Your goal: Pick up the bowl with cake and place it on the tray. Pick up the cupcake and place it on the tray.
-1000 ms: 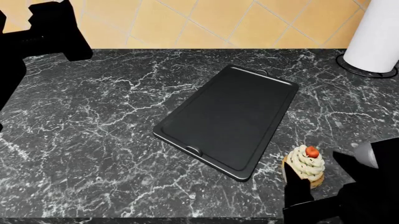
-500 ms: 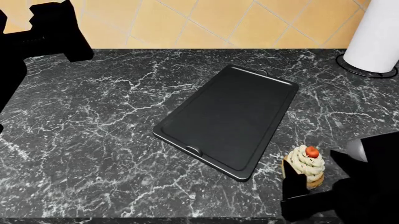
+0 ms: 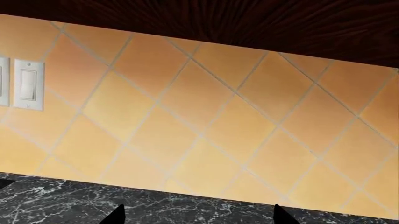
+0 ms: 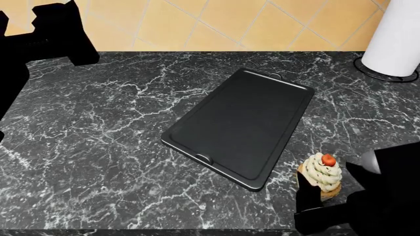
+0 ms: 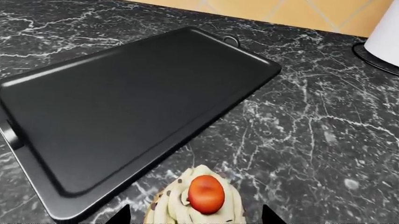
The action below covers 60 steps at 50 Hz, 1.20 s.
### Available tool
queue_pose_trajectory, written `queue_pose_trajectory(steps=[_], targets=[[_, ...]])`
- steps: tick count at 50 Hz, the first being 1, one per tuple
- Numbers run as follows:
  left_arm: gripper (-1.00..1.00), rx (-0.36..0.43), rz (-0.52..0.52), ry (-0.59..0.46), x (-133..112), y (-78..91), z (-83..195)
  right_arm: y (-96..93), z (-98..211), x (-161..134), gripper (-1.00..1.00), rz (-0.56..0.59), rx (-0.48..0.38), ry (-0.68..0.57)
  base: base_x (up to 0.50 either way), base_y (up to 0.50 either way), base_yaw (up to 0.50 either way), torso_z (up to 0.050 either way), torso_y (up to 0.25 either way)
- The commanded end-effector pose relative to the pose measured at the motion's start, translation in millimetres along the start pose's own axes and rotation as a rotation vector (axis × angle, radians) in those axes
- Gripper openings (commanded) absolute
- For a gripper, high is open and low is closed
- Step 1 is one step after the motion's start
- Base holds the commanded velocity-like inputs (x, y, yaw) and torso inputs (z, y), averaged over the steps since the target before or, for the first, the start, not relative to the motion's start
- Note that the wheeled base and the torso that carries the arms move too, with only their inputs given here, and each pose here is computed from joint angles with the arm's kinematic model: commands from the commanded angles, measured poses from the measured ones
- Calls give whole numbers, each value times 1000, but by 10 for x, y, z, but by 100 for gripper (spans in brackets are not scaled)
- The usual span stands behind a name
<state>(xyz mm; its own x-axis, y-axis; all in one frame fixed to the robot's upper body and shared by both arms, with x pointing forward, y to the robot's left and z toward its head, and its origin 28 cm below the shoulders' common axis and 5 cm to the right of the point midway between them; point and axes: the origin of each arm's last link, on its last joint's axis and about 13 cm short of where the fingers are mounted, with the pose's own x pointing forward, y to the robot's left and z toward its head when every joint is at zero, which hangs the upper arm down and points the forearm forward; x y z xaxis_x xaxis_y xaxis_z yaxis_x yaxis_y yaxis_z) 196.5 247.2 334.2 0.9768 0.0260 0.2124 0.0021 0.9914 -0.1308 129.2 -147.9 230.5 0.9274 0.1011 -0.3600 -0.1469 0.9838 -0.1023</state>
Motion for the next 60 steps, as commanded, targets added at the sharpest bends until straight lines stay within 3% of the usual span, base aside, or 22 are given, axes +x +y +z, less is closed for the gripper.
queue_pose_trajectory(steps=[1, 27, 28, 47, 60], targets=[[100, 0, -2, -1, -5, -1, 1, 1, -28, 11, 100, 0, 2, 4, 0, 0, 0, 0, 0], [100, 4, -5, 2, -13, -12, -19, 67, -14, 77, 100, 26, -4, 3, 0, 0, 0, 0, 0], [100, 3, -5, 1, -13, -11, -15, 70, -11, 76, -100, 27, -3, 2, 0, 0, 0, 0, 0], [100, -3, -4, -4, -20, -7, 11, 88, 9, 62, -100, 35, -7, -5, 0, 0, 0, 0, 0], [100, -5, -2, -2, -8, -2, 9, 79, 409, -78, -100, 32, -49, -82, 0, 0, 0, 0, 0]])
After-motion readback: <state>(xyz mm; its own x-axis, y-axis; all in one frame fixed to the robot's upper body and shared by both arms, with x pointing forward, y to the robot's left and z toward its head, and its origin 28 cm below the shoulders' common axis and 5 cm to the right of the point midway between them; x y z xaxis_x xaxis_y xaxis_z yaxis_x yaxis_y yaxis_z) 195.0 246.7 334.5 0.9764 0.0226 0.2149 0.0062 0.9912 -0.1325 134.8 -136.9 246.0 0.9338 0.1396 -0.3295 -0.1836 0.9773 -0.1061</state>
